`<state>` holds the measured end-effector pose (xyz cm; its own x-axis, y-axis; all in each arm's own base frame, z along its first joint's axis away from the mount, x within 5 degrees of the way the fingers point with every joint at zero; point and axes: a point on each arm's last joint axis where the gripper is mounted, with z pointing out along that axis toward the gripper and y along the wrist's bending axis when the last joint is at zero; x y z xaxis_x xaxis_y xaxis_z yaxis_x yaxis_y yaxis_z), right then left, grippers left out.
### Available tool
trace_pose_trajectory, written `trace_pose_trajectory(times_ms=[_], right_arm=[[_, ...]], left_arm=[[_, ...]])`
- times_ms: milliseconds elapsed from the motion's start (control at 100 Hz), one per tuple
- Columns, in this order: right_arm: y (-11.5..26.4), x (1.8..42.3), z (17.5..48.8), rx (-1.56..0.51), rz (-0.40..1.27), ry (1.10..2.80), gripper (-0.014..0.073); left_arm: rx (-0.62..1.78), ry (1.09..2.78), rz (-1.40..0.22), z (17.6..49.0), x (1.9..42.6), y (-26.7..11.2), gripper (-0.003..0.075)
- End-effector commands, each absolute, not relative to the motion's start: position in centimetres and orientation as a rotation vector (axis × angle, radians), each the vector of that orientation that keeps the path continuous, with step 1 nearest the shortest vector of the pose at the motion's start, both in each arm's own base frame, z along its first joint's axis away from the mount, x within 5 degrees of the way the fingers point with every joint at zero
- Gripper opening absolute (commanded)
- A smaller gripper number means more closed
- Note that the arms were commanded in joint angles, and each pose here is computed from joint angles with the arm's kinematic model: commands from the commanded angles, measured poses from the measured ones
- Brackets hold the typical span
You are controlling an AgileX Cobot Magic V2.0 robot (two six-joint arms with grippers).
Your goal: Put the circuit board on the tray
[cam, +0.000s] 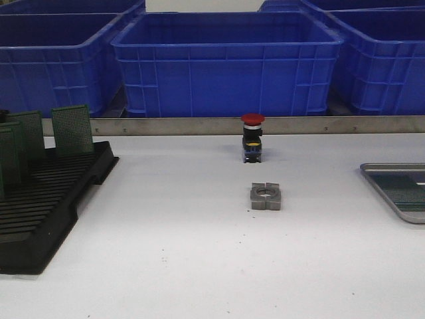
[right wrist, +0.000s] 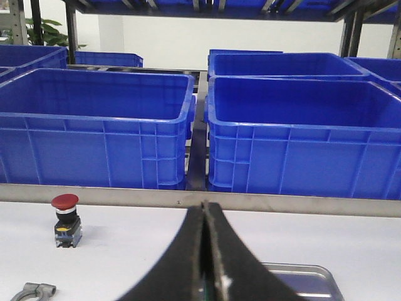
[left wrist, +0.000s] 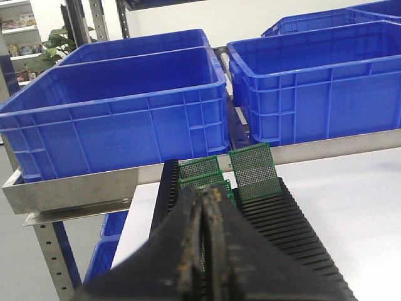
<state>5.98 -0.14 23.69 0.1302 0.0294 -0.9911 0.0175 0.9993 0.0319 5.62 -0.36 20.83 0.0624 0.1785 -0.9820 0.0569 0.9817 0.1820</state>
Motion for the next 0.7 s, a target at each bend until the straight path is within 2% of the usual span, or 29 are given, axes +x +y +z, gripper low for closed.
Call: trace_pose_trajectory(times_ms=[0,260,690], right_arm=[[-0.1,5.6,24.4,0.026,0.003,1.322,-0.0067],[-0.1,5.3,21.8,0.033,0.011,1.326,-0.0067],[-0.1,5.3,21.9,0.034,0.012,1.314,-0.0067]], left_arm=[[0.176,1.439,0.077,20.4,5.5,-0.4,-0.0019],[0.176,1.439,0.077,20.4,5.5,-0.4,-0.0019],[0.176,1.439,0.077,20.4,5.5,-0.4,-0.0019]])
